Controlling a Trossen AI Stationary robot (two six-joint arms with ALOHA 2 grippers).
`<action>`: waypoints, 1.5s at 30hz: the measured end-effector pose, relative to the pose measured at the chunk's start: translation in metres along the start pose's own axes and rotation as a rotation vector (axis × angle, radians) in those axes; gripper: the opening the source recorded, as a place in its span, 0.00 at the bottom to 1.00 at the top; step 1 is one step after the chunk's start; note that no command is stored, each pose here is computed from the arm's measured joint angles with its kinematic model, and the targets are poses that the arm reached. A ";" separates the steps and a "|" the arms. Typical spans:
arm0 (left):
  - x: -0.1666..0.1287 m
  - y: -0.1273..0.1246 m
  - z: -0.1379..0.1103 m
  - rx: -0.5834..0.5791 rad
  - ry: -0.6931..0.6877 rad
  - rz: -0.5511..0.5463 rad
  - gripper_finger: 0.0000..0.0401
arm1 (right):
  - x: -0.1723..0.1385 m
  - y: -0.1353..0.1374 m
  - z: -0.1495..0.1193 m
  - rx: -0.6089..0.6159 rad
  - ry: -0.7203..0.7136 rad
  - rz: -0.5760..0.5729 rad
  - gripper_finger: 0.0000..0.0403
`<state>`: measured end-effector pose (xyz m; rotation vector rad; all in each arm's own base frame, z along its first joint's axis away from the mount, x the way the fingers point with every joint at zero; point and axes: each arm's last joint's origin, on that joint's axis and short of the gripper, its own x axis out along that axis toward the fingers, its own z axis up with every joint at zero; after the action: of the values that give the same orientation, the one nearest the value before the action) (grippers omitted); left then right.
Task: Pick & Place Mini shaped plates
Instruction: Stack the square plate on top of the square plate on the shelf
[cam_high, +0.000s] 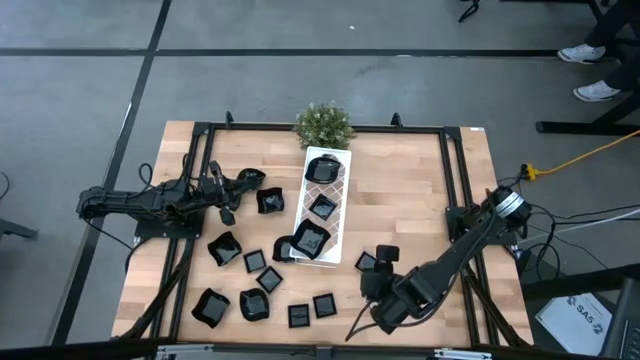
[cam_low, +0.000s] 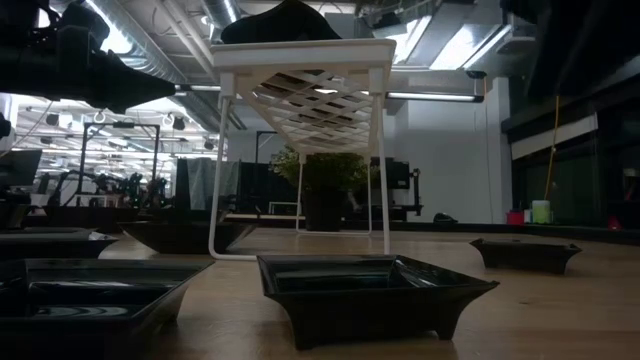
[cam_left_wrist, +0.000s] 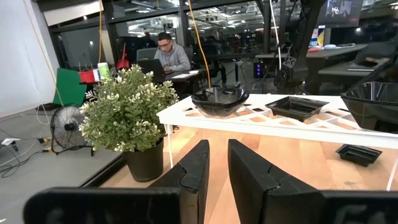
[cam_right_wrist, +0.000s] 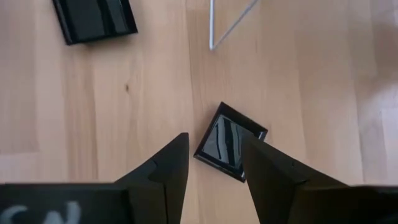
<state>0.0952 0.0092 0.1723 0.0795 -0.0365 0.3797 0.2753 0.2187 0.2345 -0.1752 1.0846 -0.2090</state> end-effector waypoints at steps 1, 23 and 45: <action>0.000 0.000 0.000 0.000 0.000 0.000 0.13 | 0.004 0.002 -0.001 0.003 0.009 -0.006 0.36; 0.000 0.000 0.000 0.000 0.000 0.000 0.14 | 0.060 0.024 -0.022 0.091 0.072 -0.075 0.36; 0.000 0.000 0.000 0.000 0.000 0.000 0.14 | 0.089 0.013 -0.041 0.205 0.038 -0.142 0.19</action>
<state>0.0952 0.0092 0.1723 0.0794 -0.0368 0.3797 0.2800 0.2066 0.1366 -0.0644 1.0820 -0.4510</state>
